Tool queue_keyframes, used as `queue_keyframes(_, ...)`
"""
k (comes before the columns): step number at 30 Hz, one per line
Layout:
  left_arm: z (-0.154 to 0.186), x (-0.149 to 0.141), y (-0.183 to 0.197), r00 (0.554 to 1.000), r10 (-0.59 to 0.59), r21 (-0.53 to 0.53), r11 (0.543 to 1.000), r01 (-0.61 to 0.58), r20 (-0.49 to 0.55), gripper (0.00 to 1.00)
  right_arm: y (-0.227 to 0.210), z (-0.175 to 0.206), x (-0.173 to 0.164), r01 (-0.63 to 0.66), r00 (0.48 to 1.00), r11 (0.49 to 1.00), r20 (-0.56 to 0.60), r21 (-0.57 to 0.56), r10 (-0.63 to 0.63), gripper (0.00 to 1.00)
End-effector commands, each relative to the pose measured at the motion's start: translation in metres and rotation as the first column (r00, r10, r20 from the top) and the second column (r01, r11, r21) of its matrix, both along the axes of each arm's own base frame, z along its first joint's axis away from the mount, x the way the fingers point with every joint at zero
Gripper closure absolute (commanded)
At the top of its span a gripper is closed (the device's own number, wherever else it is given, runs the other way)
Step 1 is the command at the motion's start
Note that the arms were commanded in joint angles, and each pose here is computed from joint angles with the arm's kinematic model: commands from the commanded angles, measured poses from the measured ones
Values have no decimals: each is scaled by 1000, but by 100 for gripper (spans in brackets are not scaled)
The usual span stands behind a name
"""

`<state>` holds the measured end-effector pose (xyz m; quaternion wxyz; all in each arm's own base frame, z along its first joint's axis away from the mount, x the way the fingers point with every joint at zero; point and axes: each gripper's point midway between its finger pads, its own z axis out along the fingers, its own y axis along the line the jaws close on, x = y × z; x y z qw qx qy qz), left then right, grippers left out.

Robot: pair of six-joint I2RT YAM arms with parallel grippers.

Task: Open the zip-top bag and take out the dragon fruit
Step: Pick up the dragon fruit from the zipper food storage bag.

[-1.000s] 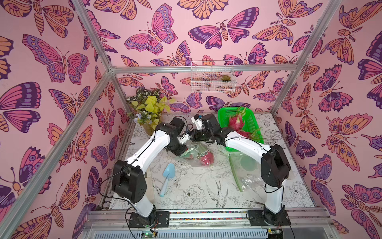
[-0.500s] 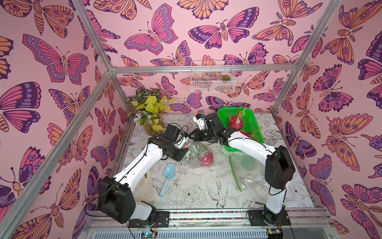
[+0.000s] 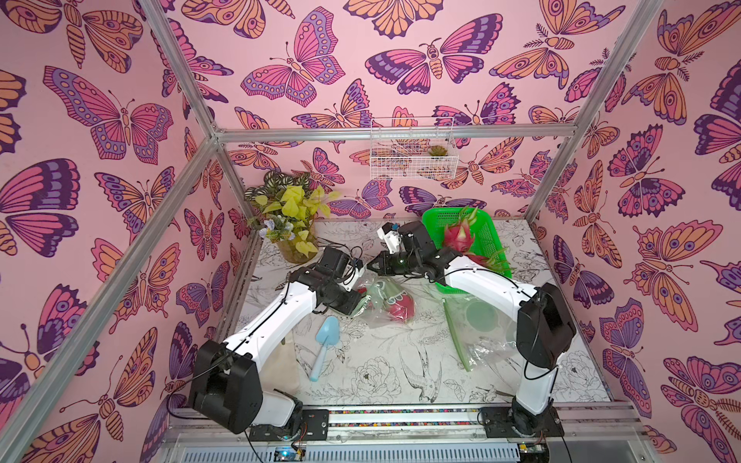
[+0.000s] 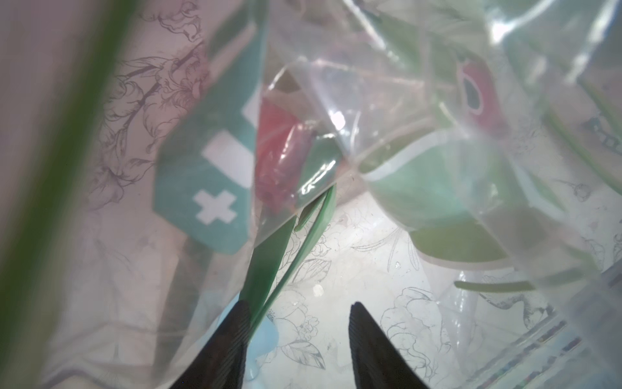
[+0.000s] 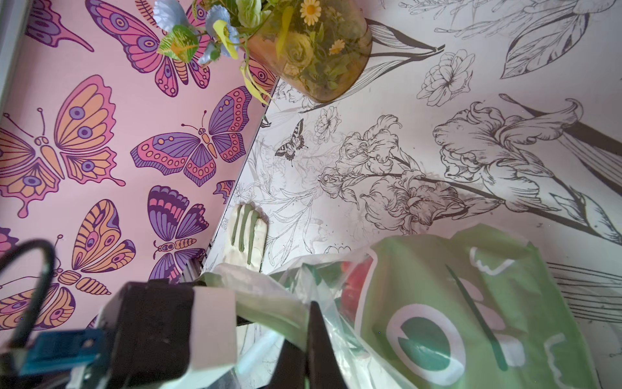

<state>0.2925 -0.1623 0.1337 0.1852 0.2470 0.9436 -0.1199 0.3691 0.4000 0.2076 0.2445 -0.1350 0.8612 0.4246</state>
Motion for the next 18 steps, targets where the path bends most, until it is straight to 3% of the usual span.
queue_keyframes(1,-22,-15,3,993,14,11,1000,-12,-116,53,-11,25,10,59,997,998,48,32,-60,100)
queue_keyframes(8,-28,-8,8,994,35,56,998,-29,-106,46,-7,18,11,64,998,996,21,54,-66,100)
queue_keyframes(14,-29,-10,2,992,18,25,1000,-15,-127,65,-8,19,12,69,997,996,28,49,-70,100)
queue_keyframes(18,-33,-12,3,990,21,36,999,-16,-141,70,-10,19,12,71,997,997,34,42,-73,100)
